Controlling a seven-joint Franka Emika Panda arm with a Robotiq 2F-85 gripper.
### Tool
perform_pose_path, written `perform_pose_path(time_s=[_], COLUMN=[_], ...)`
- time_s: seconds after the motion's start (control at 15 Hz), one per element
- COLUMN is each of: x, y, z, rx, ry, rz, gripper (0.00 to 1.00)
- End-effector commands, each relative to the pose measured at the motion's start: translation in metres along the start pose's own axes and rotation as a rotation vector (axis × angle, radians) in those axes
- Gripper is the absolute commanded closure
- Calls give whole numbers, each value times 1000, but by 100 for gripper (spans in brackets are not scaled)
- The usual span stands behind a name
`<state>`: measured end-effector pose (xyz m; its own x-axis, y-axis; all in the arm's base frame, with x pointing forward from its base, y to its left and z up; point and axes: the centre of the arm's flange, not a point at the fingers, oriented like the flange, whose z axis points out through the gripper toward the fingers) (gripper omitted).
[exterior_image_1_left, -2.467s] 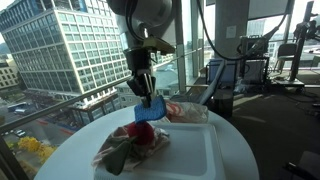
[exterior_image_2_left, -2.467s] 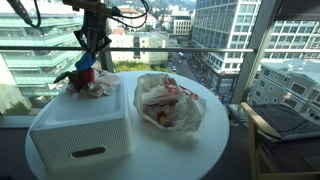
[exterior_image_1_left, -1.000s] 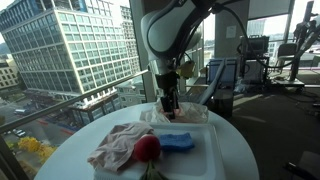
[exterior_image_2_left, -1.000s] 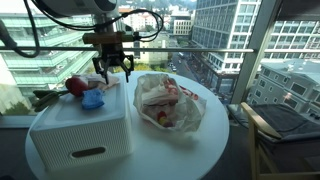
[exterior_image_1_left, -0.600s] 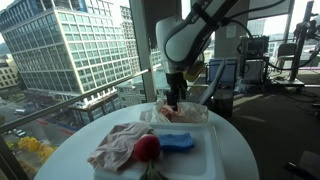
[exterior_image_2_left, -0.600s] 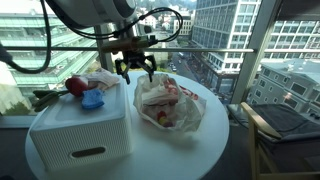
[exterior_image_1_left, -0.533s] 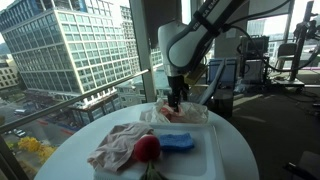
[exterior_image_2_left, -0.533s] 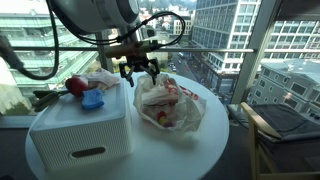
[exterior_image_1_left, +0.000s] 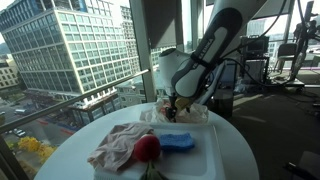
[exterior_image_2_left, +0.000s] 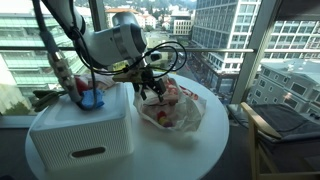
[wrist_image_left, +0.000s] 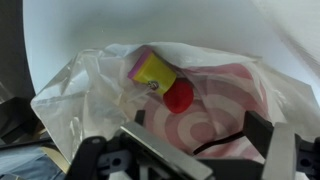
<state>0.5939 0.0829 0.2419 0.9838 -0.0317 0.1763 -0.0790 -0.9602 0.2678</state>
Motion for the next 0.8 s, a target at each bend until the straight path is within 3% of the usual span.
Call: perform_pose_path(time_s=[0.0,0.4,0.73], x=[28,54,85], y=[-9,-2,-2], z=[28,67,81], rx=[-62,-139,-124], ry=[95,196,233], rz=[164,422,635], gripper=[0,0,0])
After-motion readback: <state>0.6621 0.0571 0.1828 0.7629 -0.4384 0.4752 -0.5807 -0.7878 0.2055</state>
